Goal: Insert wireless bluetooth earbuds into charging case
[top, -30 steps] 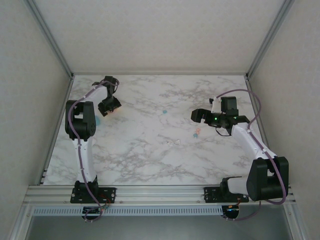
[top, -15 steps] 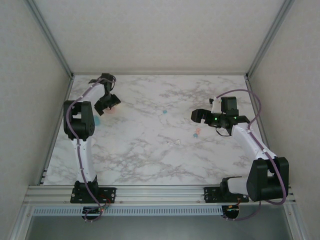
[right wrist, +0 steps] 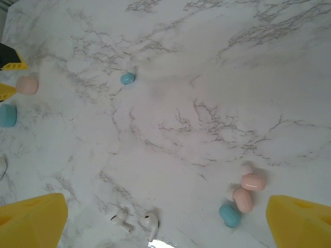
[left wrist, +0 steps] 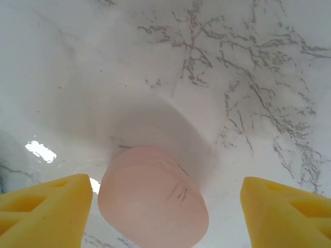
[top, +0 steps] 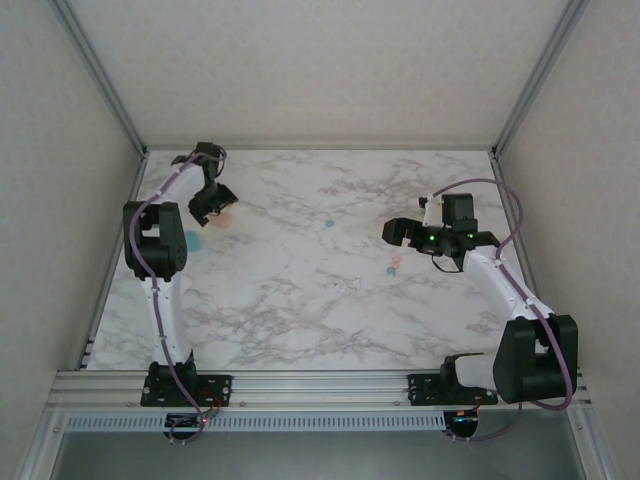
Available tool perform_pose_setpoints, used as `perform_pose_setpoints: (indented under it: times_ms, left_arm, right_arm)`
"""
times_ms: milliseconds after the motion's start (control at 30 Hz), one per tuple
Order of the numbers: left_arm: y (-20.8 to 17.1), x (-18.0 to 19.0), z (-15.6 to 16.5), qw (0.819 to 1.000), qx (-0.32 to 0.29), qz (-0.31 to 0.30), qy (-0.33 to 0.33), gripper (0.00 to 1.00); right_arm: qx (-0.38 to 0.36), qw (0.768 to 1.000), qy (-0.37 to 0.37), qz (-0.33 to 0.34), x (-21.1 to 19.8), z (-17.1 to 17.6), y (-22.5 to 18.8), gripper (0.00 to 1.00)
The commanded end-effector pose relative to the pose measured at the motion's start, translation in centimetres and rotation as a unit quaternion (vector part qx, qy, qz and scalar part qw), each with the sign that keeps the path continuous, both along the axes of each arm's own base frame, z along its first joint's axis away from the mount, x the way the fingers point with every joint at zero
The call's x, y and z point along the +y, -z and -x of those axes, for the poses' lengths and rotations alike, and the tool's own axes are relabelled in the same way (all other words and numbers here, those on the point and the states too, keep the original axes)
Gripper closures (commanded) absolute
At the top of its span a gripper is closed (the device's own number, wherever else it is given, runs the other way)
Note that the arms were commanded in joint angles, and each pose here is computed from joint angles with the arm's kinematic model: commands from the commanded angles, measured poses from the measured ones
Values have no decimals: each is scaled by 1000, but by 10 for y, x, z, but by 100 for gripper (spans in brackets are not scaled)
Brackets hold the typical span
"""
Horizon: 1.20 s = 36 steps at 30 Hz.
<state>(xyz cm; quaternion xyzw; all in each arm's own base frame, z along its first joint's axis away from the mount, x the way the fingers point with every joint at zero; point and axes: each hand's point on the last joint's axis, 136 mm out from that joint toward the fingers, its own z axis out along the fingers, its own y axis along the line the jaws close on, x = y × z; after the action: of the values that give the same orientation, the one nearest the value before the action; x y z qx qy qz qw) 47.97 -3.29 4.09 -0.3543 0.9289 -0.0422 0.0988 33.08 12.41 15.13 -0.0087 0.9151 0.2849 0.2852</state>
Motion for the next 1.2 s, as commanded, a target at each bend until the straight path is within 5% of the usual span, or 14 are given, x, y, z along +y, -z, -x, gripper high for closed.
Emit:
perform_pose_setpoints:
  times_ms: [0, 767, 1167]
  left_arm:
    - [5, -6, 8, 1000, 18, 9, 7, 25]
    - [28, -5, 18, 998, 52, -15, 23, 37]
    - [16, -67, 54, 995, 45, 1, 86, 47]
  right_arm:
    - [-3, 1000, -4, 6, 1, 5, 2, 1]
    - [-3, 1000, -1, 6, -1, 9, 4, 1]
    - [-2, 1000, -4, -4, 3, 3, 6, 1]
